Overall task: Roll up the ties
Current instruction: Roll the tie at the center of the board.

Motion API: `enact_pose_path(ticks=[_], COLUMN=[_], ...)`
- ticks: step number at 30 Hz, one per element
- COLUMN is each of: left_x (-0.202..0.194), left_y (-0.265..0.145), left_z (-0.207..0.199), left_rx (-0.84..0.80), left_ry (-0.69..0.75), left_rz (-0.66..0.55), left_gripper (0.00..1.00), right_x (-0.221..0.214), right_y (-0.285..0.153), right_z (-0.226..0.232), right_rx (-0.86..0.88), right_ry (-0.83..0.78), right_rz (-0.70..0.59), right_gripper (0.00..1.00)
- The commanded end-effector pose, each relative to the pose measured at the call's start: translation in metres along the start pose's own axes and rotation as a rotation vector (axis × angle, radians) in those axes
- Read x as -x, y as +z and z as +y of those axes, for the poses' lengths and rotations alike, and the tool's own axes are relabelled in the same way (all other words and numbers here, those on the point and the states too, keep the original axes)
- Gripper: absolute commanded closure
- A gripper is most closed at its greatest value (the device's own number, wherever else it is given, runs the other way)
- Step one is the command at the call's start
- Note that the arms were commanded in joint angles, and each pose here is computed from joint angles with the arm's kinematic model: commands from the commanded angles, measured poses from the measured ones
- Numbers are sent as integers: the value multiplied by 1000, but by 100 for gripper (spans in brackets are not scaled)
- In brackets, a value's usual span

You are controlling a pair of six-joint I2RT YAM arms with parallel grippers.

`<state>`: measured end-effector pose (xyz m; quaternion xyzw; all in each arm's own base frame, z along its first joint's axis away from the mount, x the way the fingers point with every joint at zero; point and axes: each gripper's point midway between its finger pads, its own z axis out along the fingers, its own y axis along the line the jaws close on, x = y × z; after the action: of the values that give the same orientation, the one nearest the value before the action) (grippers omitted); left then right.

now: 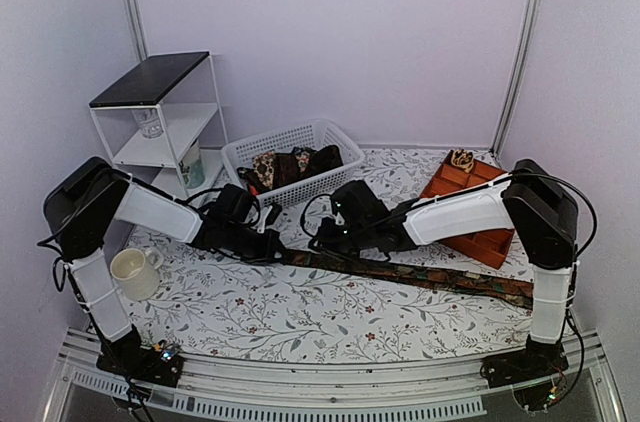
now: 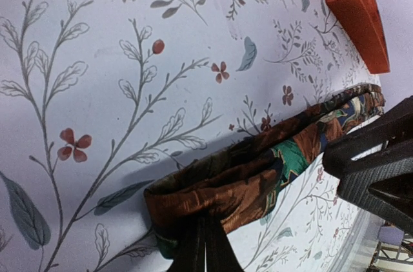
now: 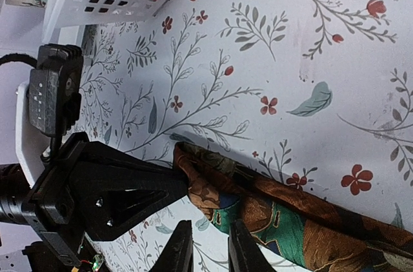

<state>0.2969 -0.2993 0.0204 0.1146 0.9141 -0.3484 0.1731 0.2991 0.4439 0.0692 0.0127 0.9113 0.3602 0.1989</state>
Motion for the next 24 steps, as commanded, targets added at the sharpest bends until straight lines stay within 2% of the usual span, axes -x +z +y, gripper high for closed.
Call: enact_pose_path(ticks=[1,7,12,17,22,24], left_x=[-5,-3,-2,11,16,12], left_y=[6,5,3,-11,-28,-29], left_z=[5,4,1,-5,17,28], left_rx=[21,22,16,38,151,172], left_ry=[-3,-4,-11,-11,-23,-42], left_rz=[20,18,14,-32,-72,-61], left_gripper=[97,97,97,88,87,91], right_x=[-6,-17,-24,-31,-32,-32], right_y=[16,32,41,46,47,47], right_z=[-2,-14,-32,-46,-49,-49], right_rx=[8,-18,-83,-124,-133,-134], right_ry=[11,23,20,17,14,12], right_rz=[41,82,101,121,120,117], right_gripper=[80,81,85,87,87,87])
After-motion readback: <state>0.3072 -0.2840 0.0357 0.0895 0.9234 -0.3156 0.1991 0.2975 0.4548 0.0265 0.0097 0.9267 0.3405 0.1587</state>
